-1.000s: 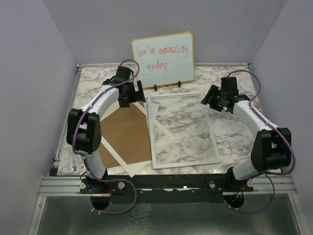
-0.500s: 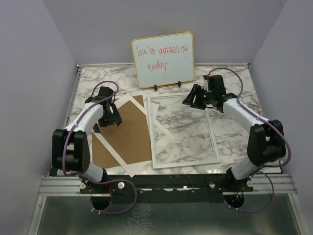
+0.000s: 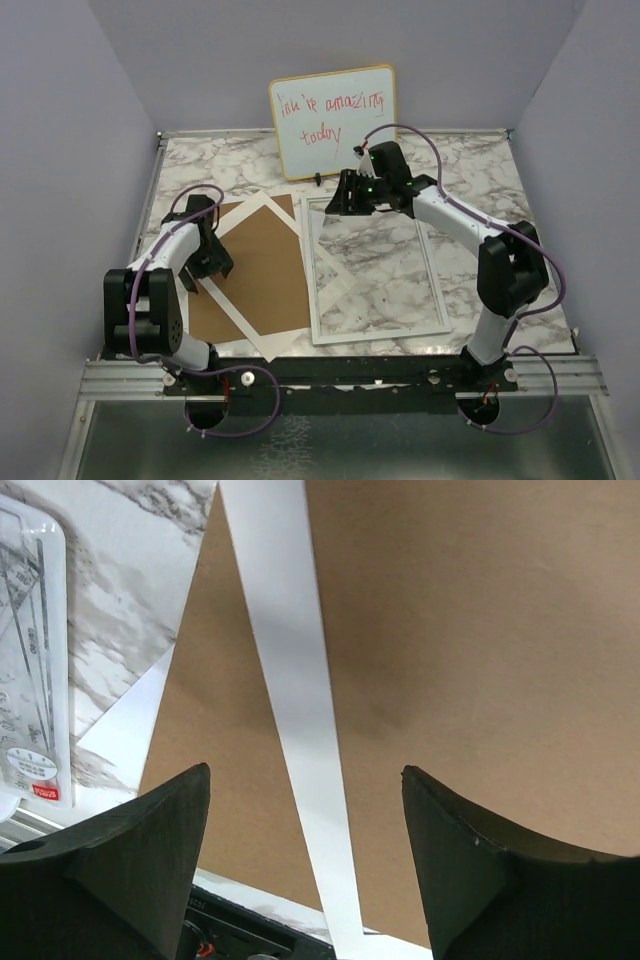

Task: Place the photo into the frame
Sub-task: Move the photo frame to the center of the board, then adjust the photo frame item at the center of the board.

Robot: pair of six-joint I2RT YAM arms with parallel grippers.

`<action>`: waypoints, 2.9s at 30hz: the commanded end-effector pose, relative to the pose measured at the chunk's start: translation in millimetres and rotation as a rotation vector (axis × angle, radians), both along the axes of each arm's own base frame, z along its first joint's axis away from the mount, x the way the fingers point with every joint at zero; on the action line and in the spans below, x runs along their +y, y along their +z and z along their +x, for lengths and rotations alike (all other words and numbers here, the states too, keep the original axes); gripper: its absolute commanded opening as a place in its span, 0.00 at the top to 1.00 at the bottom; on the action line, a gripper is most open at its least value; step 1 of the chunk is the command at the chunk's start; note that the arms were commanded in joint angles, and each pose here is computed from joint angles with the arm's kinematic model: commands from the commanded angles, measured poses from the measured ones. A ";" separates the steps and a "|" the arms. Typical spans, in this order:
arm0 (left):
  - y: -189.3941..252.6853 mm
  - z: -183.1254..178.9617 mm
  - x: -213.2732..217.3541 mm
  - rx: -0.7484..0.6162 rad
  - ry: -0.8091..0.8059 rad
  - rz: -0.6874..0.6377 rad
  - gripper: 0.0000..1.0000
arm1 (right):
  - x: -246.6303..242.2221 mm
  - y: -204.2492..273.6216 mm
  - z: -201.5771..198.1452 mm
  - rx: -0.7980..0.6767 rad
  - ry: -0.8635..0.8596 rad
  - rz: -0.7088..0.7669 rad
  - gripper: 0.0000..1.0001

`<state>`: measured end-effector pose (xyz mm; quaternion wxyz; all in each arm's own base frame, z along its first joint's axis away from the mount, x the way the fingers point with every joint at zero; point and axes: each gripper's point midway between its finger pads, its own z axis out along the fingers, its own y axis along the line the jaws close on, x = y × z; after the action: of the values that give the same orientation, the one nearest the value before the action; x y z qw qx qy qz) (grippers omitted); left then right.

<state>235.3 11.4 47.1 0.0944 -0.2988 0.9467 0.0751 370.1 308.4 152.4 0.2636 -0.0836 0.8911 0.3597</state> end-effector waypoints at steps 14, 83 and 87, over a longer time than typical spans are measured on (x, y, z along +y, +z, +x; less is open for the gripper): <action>-45.9 -10.2 -4.9 0.025 0.076 -0.085 0.70 | 81.5 -19.2 -41.0 0.105 0.344 0.103 0.51; -48.5 -10.1 -20.1 -0.019 0.122 -0.265 1.00 | 252.5 -141.7 -256.0 0.434 0.581 -0.049 0.52; -43.1 -5.0 -19.0 -0.041 0.113 -0.282 1.00 | 259.9 -128.8 -258.1 0.412 0.615 0.023 0.52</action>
<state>209.1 16.5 15.8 0.0493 -0.3662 0.9289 0.0260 128.3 564.4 34.6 -0.0288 -0.2597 0.8667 0.4250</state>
